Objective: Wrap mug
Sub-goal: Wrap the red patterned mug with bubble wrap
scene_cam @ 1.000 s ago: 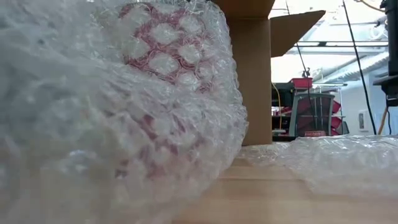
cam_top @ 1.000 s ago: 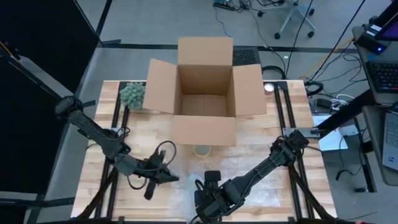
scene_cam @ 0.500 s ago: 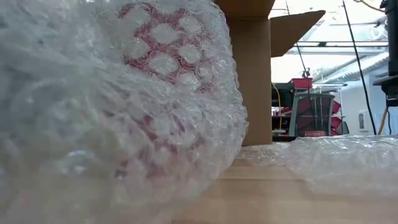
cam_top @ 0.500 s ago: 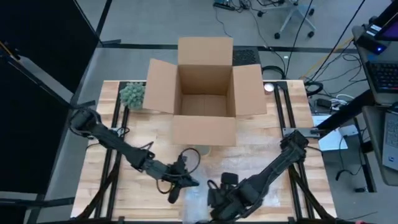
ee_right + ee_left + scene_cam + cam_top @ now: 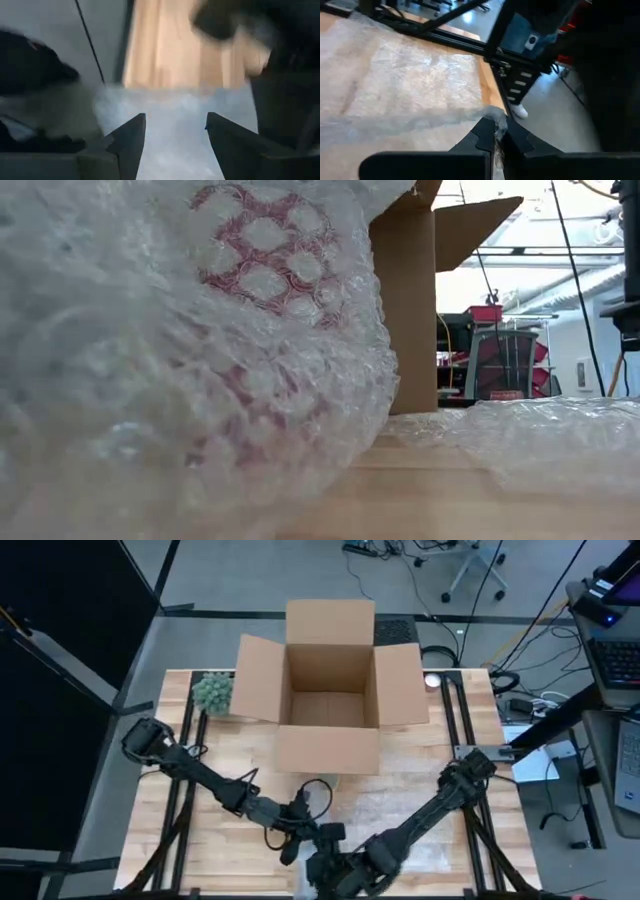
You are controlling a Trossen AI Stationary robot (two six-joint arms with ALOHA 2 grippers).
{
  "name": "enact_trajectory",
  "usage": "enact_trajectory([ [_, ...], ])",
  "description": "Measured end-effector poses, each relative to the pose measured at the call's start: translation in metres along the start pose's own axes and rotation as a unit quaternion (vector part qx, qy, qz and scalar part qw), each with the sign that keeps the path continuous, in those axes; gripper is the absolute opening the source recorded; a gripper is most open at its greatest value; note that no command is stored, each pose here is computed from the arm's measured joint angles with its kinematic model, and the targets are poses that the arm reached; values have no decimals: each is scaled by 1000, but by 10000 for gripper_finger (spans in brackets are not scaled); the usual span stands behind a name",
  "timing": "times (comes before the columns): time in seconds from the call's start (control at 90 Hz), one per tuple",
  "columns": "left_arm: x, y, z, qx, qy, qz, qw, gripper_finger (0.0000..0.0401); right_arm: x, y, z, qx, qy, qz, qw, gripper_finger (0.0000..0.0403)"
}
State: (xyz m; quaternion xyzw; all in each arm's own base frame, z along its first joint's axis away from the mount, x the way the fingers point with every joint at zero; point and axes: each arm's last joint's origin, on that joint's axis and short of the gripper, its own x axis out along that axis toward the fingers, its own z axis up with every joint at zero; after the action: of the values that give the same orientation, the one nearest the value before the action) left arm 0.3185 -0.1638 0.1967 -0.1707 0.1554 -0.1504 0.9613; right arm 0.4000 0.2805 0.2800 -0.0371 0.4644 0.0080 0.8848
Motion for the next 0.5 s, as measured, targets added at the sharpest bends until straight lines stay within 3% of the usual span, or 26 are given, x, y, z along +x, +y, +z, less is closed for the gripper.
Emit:
enact_trajectory([
  [0.156, 0, -1, -1, 25, 12, -23, 999, 0, 10, -3, -4, -15, 21, -17, 1000, 196],
  [0.5, 0, -1, -2, 22, 18, -25, 999, 0, 42, -4, -13, -37, 61, -39, 997, 196],
])
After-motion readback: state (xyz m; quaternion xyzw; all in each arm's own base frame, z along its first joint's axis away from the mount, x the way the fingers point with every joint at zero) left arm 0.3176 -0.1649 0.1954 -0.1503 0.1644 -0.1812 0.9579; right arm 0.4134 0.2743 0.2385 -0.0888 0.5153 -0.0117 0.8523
